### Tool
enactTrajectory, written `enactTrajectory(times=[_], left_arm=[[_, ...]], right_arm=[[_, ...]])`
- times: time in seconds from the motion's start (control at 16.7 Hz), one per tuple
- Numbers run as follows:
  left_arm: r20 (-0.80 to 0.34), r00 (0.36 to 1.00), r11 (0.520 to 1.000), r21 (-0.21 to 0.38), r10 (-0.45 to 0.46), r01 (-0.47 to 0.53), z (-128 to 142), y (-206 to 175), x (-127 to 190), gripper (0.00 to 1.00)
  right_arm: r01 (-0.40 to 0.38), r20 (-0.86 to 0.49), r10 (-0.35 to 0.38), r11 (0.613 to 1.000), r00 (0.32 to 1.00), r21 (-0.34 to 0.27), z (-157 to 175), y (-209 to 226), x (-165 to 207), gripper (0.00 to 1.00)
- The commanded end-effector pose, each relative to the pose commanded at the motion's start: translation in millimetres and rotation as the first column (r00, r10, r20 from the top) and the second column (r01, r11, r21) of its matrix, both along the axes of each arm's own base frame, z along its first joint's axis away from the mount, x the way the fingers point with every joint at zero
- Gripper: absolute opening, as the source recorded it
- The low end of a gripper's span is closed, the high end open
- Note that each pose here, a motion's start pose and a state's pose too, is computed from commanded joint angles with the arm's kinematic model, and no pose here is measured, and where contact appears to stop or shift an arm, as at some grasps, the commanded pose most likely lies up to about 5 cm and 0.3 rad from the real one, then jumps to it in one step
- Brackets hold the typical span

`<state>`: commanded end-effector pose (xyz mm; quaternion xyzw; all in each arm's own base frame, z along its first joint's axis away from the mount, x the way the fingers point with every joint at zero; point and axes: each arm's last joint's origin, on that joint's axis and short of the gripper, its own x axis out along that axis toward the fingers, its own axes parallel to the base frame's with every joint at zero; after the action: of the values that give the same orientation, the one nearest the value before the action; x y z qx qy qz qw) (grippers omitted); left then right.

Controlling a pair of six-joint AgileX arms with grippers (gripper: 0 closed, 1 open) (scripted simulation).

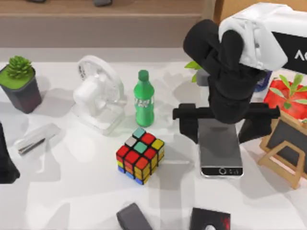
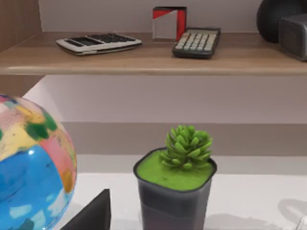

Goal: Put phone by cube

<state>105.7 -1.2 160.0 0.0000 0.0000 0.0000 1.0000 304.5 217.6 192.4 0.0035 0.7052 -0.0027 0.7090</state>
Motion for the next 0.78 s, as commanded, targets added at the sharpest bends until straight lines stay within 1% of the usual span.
enactTrajectory(times=[0.24, 0.78], left_arm=[[0.0, 1.0, 1.0, 0.0, 0.0, 0.0, 0, 0, 0, 1.0], [0.0, 1.0, 1.0, 0.0, 0.0, 0.0, 0, 0, 0, 1.0]], right_arm=[[0.0, 0.006, 0.0, 1.0, 1.0, 0.008, 2, 0, 0, 0.0], [-0.025, 0.04, 0.024, 0.999, 0.999, 0.037, -2, 11, -4, 0.0]])
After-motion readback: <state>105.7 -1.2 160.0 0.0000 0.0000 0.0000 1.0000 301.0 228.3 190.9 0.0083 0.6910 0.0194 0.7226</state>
